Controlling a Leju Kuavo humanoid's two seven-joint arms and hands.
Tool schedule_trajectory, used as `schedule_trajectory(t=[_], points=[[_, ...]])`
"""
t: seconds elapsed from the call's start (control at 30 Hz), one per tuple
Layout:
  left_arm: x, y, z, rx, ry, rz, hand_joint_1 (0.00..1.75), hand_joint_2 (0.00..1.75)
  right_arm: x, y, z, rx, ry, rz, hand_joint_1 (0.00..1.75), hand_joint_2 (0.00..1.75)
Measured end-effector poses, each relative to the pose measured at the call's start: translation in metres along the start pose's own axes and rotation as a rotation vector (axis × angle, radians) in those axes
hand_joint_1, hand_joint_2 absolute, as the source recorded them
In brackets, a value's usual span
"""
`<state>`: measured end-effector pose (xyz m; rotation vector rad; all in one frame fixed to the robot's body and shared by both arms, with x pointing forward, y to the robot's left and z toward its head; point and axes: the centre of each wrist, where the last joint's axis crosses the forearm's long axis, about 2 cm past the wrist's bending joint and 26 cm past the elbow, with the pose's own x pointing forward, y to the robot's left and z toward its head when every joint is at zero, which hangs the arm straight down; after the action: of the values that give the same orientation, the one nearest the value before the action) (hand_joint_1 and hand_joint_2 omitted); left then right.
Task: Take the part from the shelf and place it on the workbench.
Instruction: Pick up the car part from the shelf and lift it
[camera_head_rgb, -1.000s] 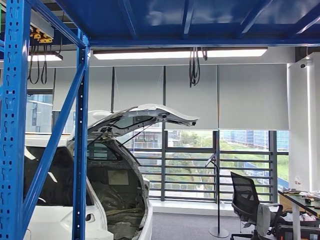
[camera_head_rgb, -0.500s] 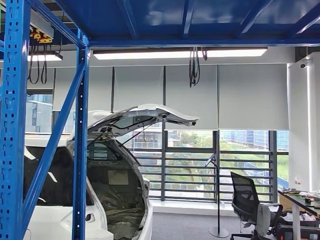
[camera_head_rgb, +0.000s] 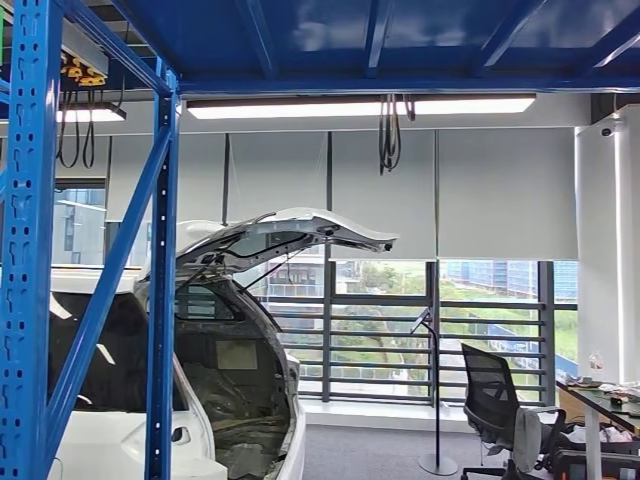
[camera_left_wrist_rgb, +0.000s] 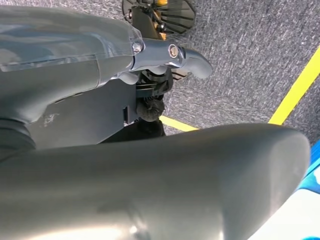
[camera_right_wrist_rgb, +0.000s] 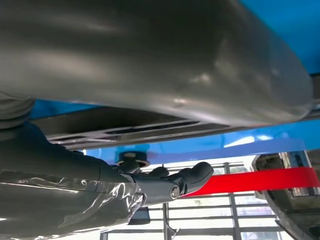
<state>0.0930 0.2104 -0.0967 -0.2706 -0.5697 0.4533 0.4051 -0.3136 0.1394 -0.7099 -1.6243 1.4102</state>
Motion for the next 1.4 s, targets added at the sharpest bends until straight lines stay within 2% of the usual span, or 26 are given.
schedule_trajectory(t=[0.7, 1.4], points=[[0.000, 0.000, 0.000, -0.002, 0.005, -0.004, 0.00, 0.00, 0.004, 0.009, -0.001, 0.003, 0.011, -0.004, 0.00, 0.00], [0.001, -0.002, -0.001, -0.020, 0.026, -0.049, 0.00, 0.00, 0.011, 0.006, -0.019, -0.012, 0.052, 0.000, 0.00, 0.00]])
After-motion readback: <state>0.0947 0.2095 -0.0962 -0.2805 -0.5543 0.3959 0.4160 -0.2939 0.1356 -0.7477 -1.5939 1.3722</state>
